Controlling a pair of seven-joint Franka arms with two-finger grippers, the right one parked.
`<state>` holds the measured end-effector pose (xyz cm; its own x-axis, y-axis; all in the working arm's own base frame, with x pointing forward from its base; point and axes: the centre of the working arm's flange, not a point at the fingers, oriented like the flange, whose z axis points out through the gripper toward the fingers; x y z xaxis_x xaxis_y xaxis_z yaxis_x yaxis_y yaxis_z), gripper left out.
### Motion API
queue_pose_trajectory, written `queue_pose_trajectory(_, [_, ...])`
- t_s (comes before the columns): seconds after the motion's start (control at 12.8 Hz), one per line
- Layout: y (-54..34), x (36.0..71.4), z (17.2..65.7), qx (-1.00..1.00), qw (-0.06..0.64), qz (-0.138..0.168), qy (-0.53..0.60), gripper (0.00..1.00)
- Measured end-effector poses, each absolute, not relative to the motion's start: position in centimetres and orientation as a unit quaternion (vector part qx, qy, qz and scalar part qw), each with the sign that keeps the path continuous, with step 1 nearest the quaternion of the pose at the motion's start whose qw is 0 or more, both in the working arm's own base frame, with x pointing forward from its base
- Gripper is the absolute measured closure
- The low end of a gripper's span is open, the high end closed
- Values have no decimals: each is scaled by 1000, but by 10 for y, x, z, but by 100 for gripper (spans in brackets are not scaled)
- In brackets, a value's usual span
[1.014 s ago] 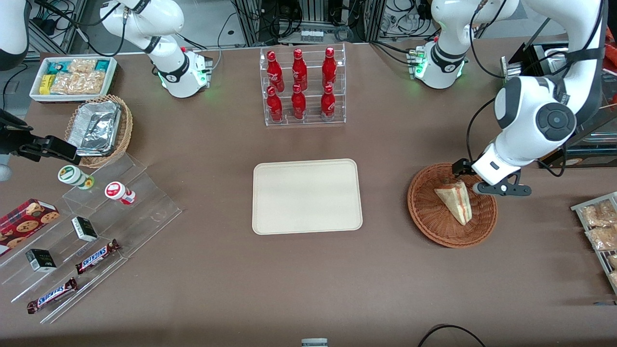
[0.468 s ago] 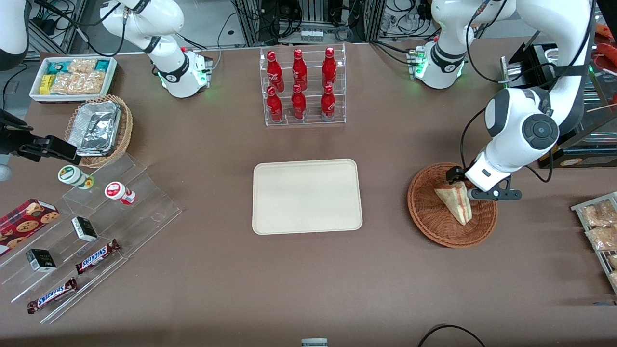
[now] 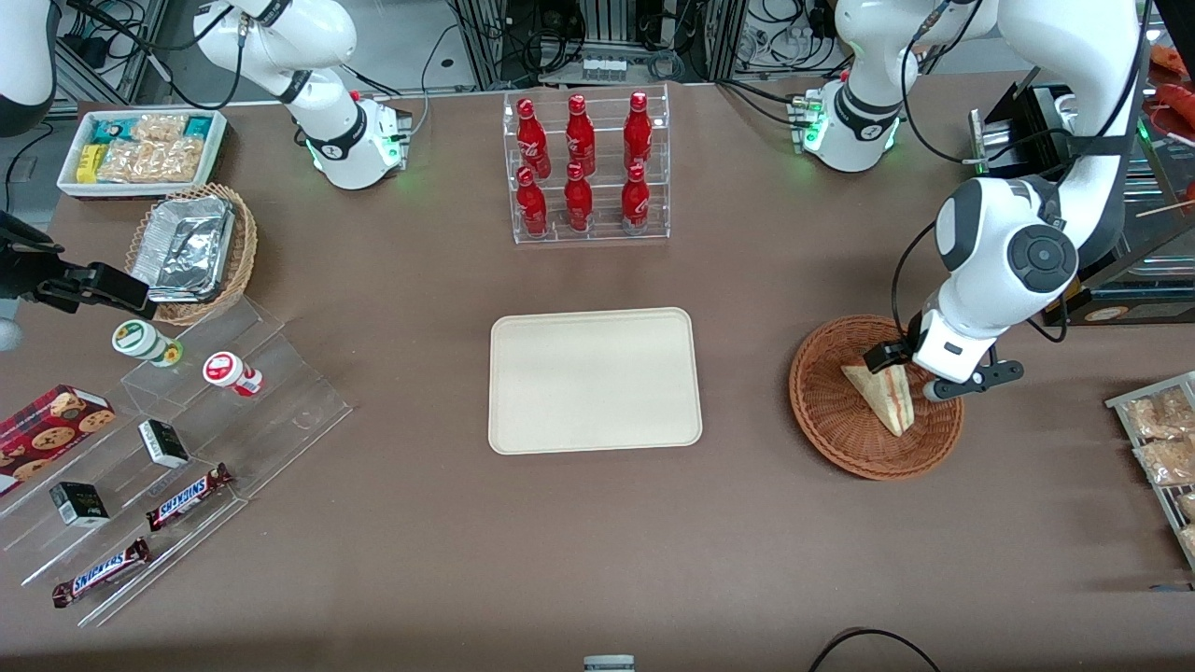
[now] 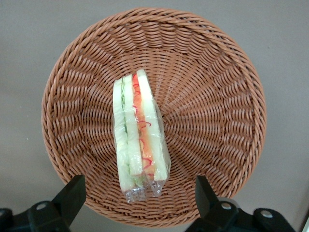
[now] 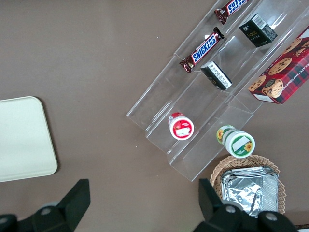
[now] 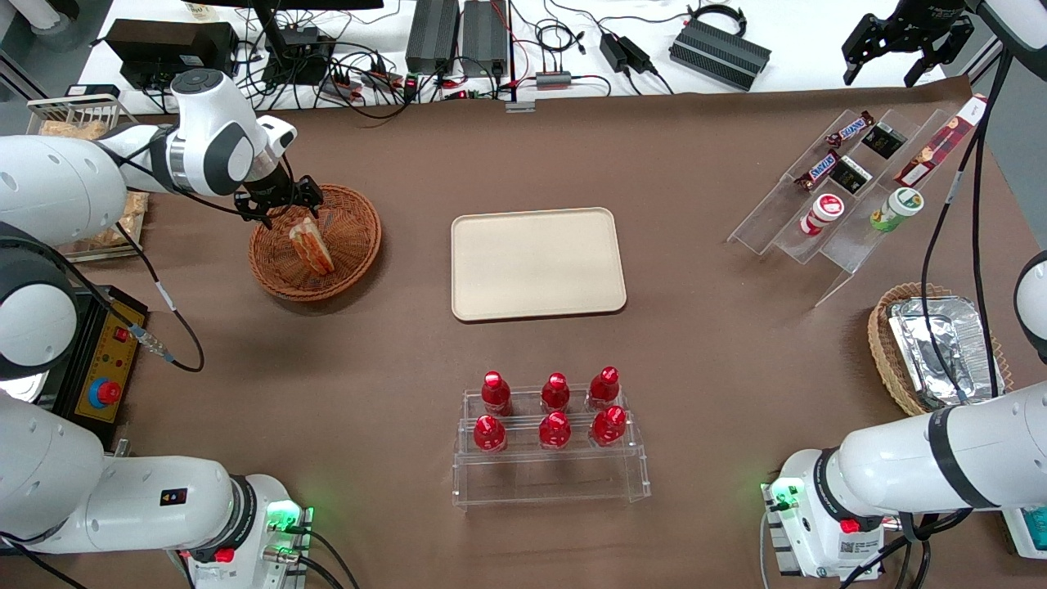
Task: Place sandwich from basket to tray
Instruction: 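Lower the open left gripper around the wrapped sandwich wedge, then close the left gripper on the sandwich and lift it from the basket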
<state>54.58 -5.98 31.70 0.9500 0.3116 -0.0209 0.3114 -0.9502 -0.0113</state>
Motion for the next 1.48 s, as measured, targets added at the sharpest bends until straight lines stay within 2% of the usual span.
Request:
queue_pose_trajectory(0.39, [-60,550,305,-967,0,4,-253,0])
queue_pose_trajectory(0.78, [-61,549,283,-966,3,19,-256,0])
queue_pose_trajectory(1.25, [-61,552,247,-968,2,18,-251,0])
queue_pose_trajectory(1.33, [-59,552,243,-967,3,19,-253,1])
queue_pose_trajectory(1.48, [-56,552,241,-967,4,20,-255,22])
